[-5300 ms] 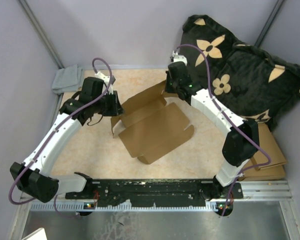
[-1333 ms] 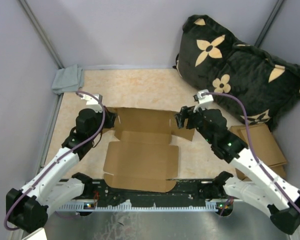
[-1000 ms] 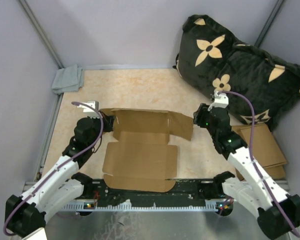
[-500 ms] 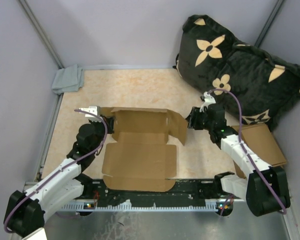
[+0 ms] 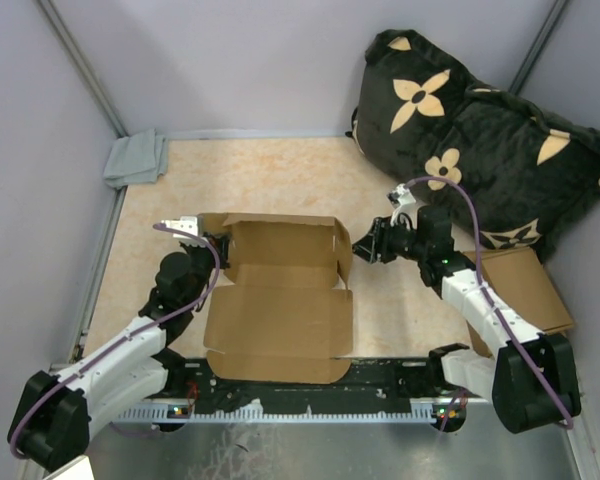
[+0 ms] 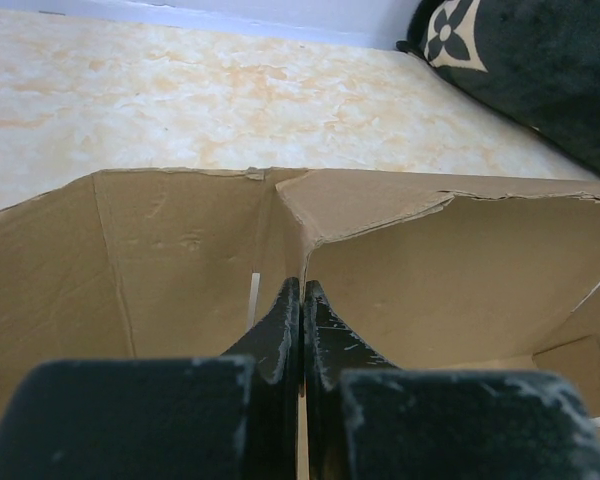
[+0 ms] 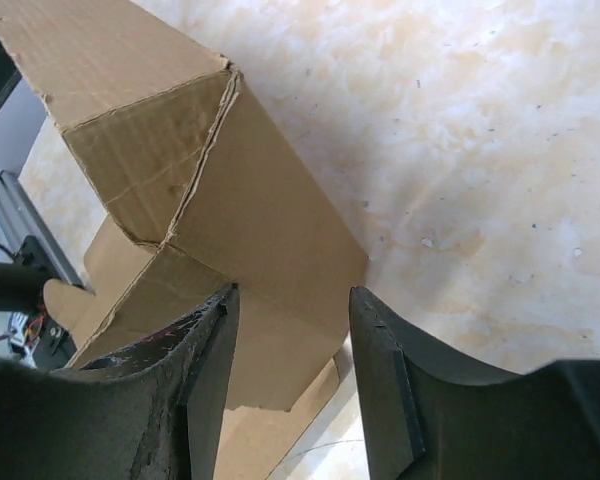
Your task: Fold the paper box
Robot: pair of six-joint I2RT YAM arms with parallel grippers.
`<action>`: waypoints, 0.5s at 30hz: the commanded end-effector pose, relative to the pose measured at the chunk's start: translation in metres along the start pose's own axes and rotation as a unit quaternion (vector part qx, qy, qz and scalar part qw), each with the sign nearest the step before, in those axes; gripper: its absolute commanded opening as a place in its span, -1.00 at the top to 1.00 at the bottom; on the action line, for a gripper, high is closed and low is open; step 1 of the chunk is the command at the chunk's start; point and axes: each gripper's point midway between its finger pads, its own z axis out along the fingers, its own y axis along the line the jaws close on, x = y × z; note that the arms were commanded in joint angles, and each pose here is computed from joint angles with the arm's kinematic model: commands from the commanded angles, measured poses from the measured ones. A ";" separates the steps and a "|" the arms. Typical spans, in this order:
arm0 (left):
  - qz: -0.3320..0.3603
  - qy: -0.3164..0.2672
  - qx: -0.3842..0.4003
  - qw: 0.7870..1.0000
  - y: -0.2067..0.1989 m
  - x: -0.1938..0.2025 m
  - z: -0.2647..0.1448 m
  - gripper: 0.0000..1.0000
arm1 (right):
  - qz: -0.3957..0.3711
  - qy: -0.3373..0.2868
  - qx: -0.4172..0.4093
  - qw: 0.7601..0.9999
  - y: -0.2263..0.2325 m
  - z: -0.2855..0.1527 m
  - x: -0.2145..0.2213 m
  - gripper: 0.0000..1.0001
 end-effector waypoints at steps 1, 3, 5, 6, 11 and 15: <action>0.014 0.033 -0.006 0.999 0.004 0.021 -0.003 1.00 | -0.030 -0.007 -0.056 0.998 0.025 0.002 -0.015 0.03; 0.014 0.034 -0.006 0.999 0.003 0.020 -0.002 1.00 | -0.037 0.001 -0.068 0.997 0.031 0.005 -0.011 0.01; 0.012 0.037 -0.005 0.999 0.002 0.021 -0.002 1.00 | -0.046 0.011 -0.074 0.996 0.037 0.009 -0.004 -0.03; 0.012 0.039 -0.004 0.999 0.001 0.021 -0.002 1.00 | -0.052 0.016 -0.079 0.995 0.041 0.011 0.000 -0.08; 0.014 0.038 -0.001 0.999 0.000 0.020 -0.004 1.00 | -0.085 0.017 -0.075 0.993 0.052 0.020 0.015 -0.22; 0.022 0.039 0.001 0.999 0.000 0.024 -0.006 1.00 | -0.104 -0.007 -0.038 0.994 0.044 0.024 0.013 -0.22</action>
